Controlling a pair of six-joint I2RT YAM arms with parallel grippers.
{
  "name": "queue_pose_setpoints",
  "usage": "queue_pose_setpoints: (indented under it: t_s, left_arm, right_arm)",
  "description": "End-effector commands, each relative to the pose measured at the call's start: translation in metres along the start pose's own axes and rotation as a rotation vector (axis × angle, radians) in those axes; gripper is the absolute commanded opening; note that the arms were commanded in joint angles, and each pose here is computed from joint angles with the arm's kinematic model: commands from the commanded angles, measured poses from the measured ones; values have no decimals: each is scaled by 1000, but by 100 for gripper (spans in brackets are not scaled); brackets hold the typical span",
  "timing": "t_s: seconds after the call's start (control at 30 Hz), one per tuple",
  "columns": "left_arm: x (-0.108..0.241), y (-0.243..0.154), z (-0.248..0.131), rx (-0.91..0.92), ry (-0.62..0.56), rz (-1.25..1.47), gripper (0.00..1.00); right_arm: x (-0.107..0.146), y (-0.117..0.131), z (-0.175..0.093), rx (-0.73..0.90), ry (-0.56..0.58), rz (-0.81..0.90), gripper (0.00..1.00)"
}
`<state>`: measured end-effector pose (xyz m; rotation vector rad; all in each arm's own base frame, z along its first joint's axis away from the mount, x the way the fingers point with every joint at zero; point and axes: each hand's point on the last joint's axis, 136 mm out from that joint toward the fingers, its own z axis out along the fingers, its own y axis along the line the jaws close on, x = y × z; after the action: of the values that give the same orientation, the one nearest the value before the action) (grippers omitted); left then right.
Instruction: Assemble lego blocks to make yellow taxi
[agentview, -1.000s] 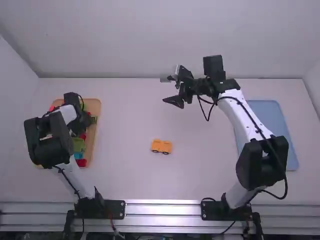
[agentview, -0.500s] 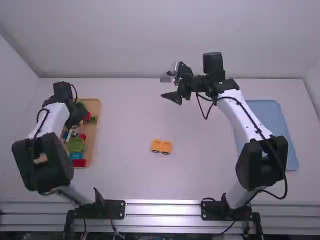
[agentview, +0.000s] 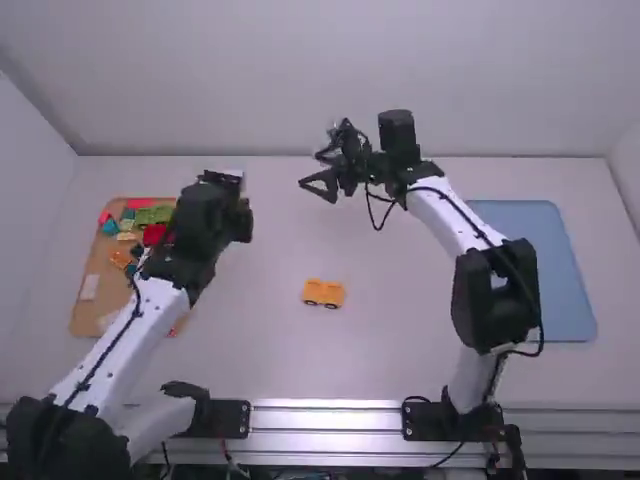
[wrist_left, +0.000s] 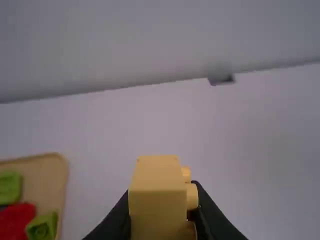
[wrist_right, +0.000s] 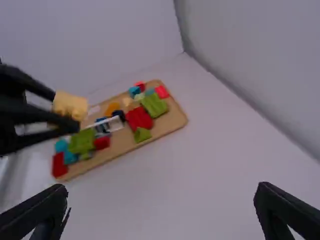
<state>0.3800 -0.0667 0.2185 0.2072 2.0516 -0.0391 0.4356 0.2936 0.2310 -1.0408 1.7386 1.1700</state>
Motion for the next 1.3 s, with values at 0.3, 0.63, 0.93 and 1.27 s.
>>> queue_pose_setpoints:
  t_s: [0.3,0.63,0.93,1.27]
  left_arm:
    - [14,-74,7,279,-182,283,2]
    - [26,-85,18,339,-169,285,2]
    - [38,-101,35,369,-151,306,2]
    - [41,-95,53,270,-147,279,2]
  right_arm:
    - [30,30,14,-272,50,296,93]
    - [47,39,41,-202,132,331,84]
    - [66,38,47,-132,204,390,62]
    - [77,37,49,-92,248,426,45]
